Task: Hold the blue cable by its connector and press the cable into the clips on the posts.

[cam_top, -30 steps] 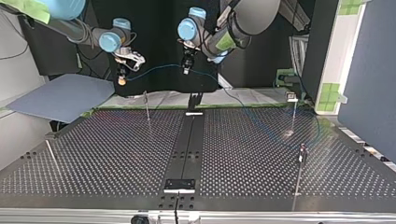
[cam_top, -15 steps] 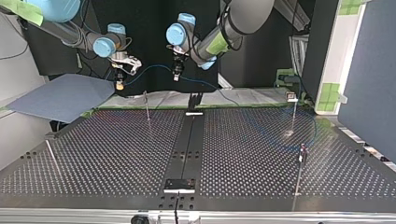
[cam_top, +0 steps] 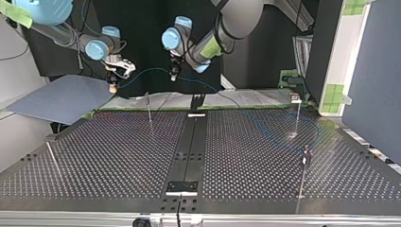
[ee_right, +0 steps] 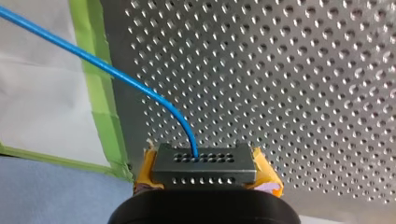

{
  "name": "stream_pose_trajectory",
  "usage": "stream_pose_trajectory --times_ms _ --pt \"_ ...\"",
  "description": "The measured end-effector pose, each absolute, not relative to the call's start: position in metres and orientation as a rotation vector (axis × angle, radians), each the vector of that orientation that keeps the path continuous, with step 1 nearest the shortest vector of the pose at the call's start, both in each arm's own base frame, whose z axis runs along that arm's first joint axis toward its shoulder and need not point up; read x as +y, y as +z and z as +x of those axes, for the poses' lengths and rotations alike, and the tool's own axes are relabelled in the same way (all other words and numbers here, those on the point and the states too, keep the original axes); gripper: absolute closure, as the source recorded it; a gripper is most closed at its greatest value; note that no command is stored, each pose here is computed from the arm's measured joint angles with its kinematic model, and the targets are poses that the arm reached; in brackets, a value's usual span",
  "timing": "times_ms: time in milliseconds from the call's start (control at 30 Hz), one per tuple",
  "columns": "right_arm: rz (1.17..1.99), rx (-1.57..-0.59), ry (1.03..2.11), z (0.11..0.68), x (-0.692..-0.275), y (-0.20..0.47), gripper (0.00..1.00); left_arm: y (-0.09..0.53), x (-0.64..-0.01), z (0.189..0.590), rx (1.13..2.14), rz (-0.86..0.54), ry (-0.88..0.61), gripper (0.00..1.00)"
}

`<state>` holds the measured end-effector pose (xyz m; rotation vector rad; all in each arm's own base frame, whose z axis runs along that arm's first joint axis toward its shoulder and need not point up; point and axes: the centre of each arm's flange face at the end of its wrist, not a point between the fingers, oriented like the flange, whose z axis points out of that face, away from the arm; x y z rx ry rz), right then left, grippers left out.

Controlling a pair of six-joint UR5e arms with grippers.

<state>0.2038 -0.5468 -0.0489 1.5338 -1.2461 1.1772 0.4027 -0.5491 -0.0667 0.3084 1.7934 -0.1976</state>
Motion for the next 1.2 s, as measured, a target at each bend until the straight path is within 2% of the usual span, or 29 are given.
stream_pose_trajectory --times_ms 467,767,933,1200 --pt "1.506 -1.257 1.179 0.186 -0.564 -0.044 1.00 -0.052 -0.572 0.441 1.785 0.292 -0.241 1.00" --pt "1.522 -1.255 1.192 0.187 -0.564 -0.044 1.00 -0.052 -0.584 0.421 1.790 0.377 -0.193 1.00" --pt "1.528 -1.252 1.198 0.188 -0.564 -0.044 1.00 -0.051 -0.582 0.422 1.778 0.394 -0.142 1.00" --pt "1.532 -1.250 1.203 0.189 -0.563 -0.045 1.00 -0.053 -0.584 0.429 1.757 0.375 -0.159 1.00"
